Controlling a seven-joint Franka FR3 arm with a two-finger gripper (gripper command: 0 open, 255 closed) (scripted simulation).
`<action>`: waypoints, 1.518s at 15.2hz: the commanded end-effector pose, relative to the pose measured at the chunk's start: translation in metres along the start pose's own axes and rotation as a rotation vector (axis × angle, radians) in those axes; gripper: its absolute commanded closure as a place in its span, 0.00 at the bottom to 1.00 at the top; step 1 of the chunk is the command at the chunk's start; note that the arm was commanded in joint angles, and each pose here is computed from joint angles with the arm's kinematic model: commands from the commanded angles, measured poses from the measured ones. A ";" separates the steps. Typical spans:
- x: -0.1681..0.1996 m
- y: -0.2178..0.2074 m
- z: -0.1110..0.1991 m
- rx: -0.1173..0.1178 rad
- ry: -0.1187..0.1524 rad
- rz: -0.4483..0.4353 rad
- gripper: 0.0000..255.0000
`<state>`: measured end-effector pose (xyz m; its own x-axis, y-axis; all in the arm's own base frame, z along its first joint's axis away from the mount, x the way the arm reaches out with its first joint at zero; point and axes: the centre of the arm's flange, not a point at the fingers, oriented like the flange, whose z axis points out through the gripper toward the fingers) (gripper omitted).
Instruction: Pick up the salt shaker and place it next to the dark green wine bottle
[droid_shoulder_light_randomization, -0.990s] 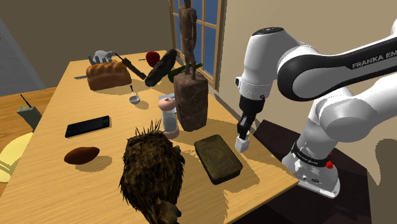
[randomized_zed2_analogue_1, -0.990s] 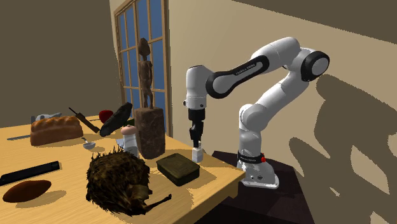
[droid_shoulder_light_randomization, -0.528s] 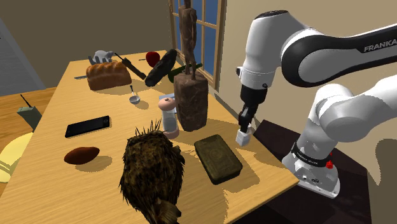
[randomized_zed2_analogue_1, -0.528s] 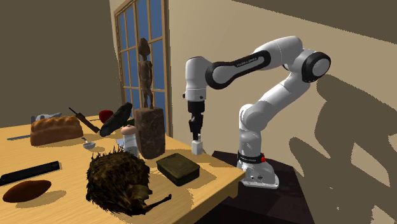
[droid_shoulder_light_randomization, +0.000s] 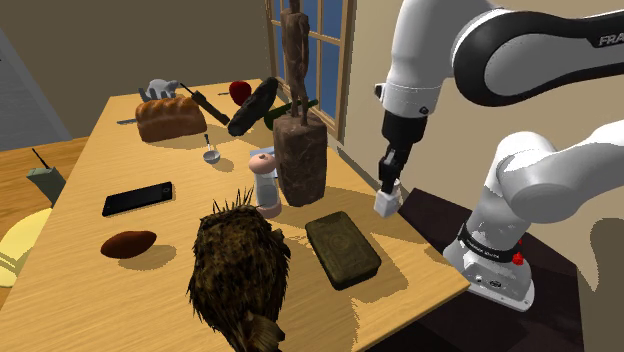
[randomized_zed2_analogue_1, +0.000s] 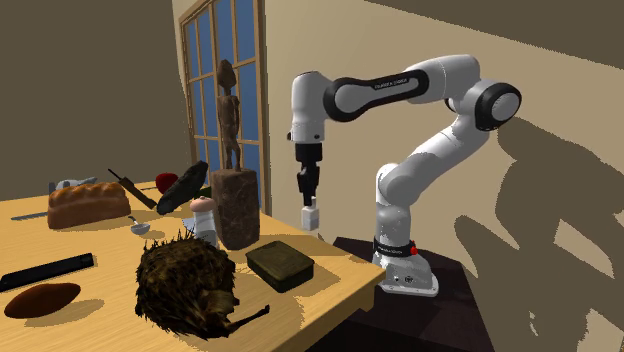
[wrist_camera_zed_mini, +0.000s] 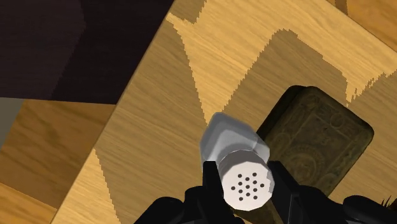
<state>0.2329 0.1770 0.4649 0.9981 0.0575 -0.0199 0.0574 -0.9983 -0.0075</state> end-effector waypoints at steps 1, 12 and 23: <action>-0.001 -0.001 -0.011 0.000 0.000 0.000 1.00; -0.002 -0.002 -0.070 0.000 0.000 0.000 1.00; 0.109 0.070 -0.074 0.000 0.000 0.000 1.00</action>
<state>0.3362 0.1198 0.5356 0.9982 0.0570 -0.0209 0.0568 -0.9984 -0.0077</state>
